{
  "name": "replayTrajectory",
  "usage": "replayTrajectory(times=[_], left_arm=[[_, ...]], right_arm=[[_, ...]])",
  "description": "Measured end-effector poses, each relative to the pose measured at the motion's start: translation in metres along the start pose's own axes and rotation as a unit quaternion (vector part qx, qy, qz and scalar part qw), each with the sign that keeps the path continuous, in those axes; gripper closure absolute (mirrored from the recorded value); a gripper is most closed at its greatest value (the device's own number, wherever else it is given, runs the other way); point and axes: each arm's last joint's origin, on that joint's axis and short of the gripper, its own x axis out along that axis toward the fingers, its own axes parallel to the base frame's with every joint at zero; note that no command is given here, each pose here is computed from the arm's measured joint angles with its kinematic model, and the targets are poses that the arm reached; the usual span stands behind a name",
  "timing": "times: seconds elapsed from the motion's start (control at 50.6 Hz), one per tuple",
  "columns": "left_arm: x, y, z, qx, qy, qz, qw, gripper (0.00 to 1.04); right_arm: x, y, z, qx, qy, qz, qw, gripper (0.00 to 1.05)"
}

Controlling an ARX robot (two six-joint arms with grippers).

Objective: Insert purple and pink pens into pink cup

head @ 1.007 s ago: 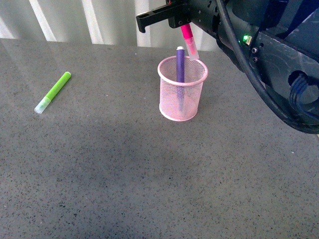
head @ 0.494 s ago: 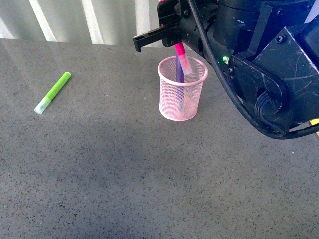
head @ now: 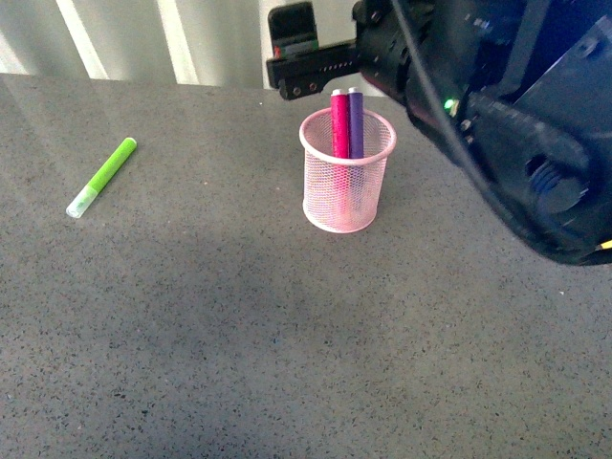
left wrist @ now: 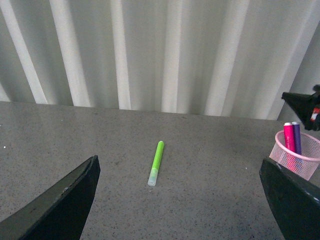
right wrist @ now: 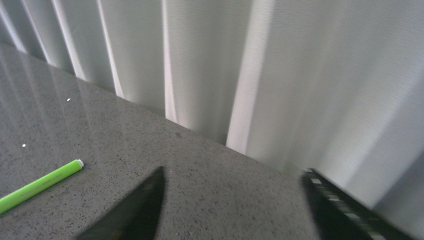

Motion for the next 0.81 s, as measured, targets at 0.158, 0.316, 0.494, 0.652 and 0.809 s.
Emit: replayTrajectory(times=[0.158,0.316,0.494,0.652,0.809], left_arm=[[0.0,0.0,0.0,0.0,0.0,0.0,1.0,0.07],[0.0,0.0,0.0,0.0,0.0,0.0,1.0,0.07],[0.0,0.0,0.0,0.0,0.0,0.0,1.0,0.07],[0.0,0.0,0.0,0.0,0.0,0.001,1.0,0.07],[0.0,0.0,0.0,0.0,0.0,0.0,1.0,0.07]], right_arm=[[-0.031,-0.026,0.037,0.042,0.055,-0.097,0.993,0.08],[-0.116,-0.06,0.081,0.067,0.093,-0.193,0.974,0.07],[-0.139,-0.063,0.103,0.077,0.052,-0.2,0.975,0.07],[-0.157,-0.066,0.081,0.038,-0.013,-0.175,0.984,0.31],[-0.189,-0.075,0.068,0.026,-0.025,-0.188,0.981,0.56]])
